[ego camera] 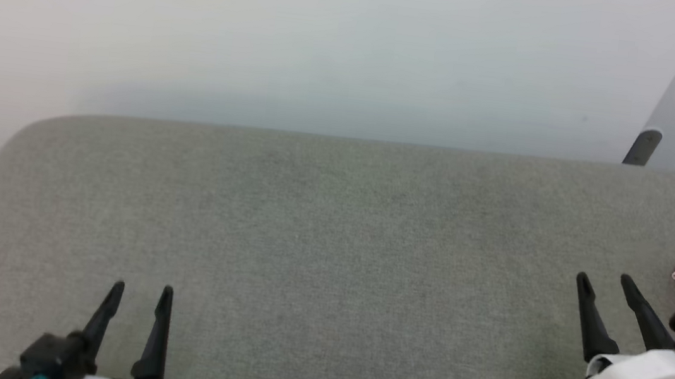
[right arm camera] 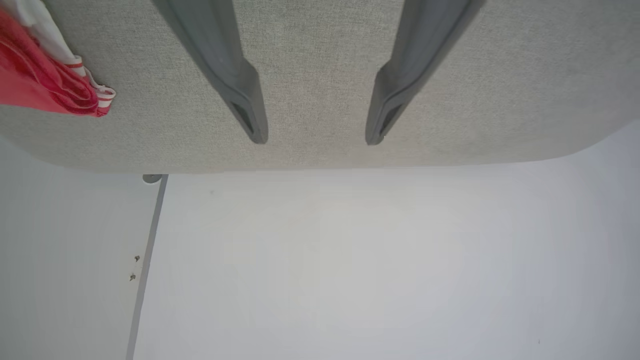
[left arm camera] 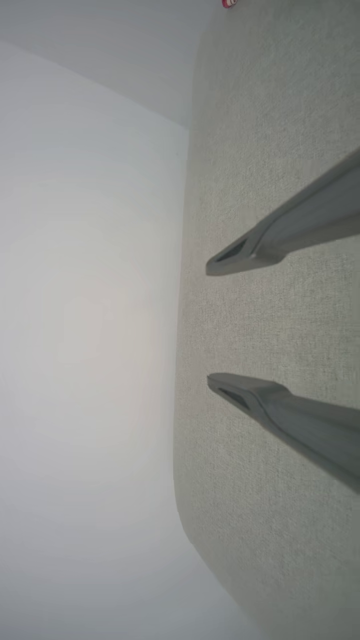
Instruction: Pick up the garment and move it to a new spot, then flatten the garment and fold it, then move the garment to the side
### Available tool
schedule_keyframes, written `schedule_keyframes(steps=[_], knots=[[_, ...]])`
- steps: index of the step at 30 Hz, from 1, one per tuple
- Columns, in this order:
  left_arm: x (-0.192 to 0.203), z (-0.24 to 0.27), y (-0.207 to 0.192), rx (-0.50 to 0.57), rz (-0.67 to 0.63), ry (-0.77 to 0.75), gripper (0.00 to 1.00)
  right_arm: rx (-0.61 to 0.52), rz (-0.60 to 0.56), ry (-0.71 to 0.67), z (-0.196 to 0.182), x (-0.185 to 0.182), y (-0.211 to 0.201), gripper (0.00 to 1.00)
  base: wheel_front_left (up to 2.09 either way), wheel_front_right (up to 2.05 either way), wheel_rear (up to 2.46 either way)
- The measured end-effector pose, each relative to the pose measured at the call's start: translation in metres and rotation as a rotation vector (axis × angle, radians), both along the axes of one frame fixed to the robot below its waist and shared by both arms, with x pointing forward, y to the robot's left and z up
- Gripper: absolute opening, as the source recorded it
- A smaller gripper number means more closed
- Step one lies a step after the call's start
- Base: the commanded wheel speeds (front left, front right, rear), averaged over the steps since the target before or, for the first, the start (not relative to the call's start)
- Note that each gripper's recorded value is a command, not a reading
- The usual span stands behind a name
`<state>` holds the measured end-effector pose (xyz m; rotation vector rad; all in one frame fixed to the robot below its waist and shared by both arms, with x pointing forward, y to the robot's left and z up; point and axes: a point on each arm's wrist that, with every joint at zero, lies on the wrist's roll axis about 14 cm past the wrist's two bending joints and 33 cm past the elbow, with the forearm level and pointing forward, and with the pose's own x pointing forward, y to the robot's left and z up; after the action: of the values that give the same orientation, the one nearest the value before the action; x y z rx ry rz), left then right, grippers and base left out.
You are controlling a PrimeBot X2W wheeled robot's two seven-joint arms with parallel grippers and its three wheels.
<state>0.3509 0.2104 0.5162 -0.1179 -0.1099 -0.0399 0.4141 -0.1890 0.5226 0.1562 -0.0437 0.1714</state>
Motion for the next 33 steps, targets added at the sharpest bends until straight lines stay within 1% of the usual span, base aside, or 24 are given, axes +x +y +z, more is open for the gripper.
schedule_keyframes(steps=[11,18,29,33], knots=[[-0.02,0.001,0.012,0.006,0.037,-0.006,1.0,0.012,-0.015,-0.024,0.006,-0.027,0.0,1.0,0.0,0.0,0.0],[-0.029,-0.001,0.017,-0.001,0.058,-0.002,1.0,0.033,-0.058,-0.028,0.01,-0.045,-0.009,1.0,0.0,0.0,0.0],[-0.031,-0.004,0.017,-0.002,0.064,0.007,1.0,0.056,-0.095,-0.053,0.022,-0.053,-0.012,1.0,0.0,0.0,0.0],[-0.03,-0.004,0.016,-0.01,0.063,0.005,1.0,0.068,-0.106,-0.05,0.02,-0.057,-0.013,1.0,0.0,0.0,0.0]])
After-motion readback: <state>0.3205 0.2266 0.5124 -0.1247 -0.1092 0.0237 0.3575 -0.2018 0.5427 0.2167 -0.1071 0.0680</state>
